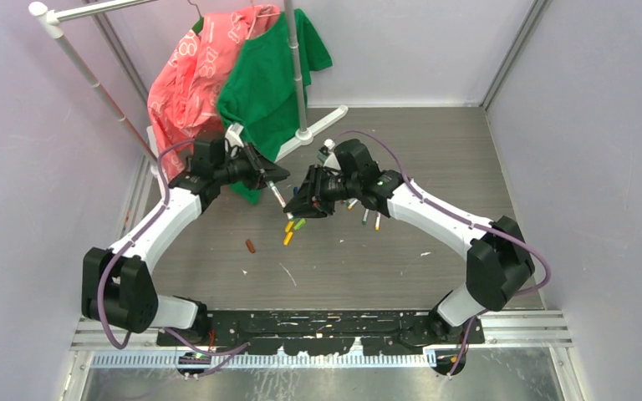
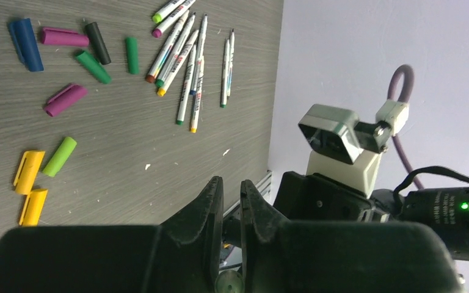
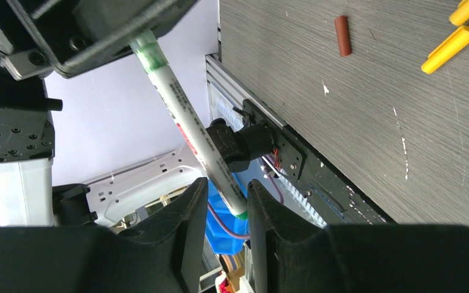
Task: Open the pen caps
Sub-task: Open the pen cap from the pen.
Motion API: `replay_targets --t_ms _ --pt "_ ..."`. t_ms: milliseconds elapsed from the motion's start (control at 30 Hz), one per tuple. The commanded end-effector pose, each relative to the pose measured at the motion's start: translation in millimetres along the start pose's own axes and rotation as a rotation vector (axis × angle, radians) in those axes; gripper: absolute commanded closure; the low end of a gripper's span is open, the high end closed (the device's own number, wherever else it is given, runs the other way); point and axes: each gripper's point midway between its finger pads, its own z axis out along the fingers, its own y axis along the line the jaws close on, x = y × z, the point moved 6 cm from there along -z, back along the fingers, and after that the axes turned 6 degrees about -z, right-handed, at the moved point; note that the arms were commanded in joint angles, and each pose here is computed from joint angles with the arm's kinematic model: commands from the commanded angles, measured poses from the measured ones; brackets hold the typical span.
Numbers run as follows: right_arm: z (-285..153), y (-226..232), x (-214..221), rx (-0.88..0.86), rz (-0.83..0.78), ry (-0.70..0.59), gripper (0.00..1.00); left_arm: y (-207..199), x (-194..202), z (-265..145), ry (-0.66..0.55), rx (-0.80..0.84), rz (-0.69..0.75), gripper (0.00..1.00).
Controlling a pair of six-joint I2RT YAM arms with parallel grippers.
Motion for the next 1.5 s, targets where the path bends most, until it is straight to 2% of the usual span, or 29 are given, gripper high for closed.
replay_targets --t_ms 0,400,700,967,1200,1467 --pt "-3 23 -7 -0.054 -0.067 0.003 0.64 -6 1 0 0.045 0.03 0.07 1.0" --pt "16 30 -13 -0.057 -0.109 0.046 0.63 -8 0 9 0.107 0.049 0.016 1.0" --pt "36 14 -10 -0.024 -0.119 0.067 0.63 -23 -3 12 0.134 0.124 -0.081 1.0" --pt "23 41 -9 -0.077 -0.172 0.071 0.63 -9 -4 12 0.124 -0.011 -0.034 1.0" --pt "4 67 -7 -0.102 -0.232 0.067 0.62 8 -2 17 0.138 -0.062 -0.013 1.0" --pt "-11 61 -12 0.028 -0.365 0.059 0.62 5 3 13 0.195 -0.039 0.025 1.0"
